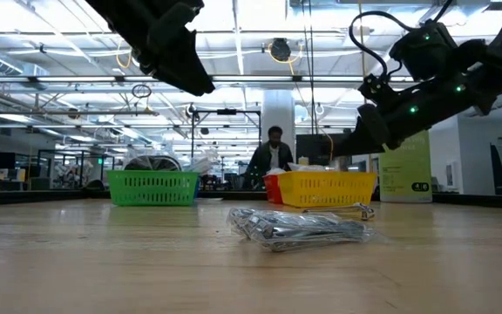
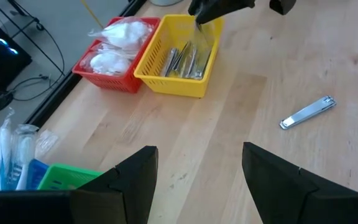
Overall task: Pick & Place Travel size toiletries
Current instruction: Put the nail cutter into the yellow bin
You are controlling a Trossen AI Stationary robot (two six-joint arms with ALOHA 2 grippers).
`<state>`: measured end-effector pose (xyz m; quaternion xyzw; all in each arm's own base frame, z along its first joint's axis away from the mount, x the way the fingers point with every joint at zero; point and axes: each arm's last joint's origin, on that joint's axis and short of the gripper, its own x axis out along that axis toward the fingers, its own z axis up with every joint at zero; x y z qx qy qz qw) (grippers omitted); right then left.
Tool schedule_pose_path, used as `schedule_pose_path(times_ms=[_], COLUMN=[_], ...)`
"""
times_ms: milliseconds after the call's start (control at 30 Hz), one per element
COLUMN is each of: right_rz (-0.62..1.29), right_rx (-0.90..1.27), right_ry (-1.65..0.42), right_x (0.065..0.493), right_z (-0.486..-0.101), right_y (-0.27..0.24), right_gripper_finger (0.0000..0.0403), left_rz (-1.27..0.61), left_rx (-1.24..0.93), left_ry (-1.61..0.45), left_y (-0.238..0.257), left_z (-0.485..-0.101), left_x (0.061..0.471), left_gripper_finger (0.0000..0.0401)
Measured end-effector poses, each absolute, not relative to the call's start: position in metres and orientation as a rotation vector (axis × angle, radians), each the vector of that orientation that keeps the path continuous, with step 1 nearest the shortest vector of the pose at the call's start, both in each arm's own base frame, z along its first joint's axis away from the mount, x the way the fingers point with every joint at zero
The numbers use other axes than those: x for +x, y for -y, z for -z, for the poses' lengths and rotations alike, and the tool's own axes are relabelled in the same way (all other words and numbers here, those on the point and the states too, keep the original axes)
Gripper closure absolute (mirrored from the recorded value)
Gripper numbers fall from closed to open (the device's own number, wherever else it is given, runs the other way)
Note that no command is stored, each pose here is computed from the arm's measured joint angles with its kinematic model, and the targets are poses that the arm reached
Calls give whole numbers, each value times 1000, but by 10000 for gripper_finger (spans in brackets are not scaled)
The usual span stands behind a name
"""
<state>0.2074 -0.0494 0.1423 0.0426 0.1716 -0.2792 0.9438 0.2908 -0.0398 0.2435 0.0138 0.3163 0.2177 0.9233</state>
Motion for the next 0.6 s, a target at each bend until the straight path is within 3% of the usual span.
schedule_pose_path(times_ms=[367, 600], right_rz=[600, 544], right_rx=[110, 142], right_ry=[-319, -159], right_x=[208, 213], right_z=[-144, -159], right_y=[50, 47], right_gripper_finger=[247, 230], left_rz=[-447, -448], left_rx=[27, 26], left_ry=[-649, -649], left_y=[40, 40], left_z=[-243, -243], left_x=[291, 291], left_gripper_finger=[173, 174])
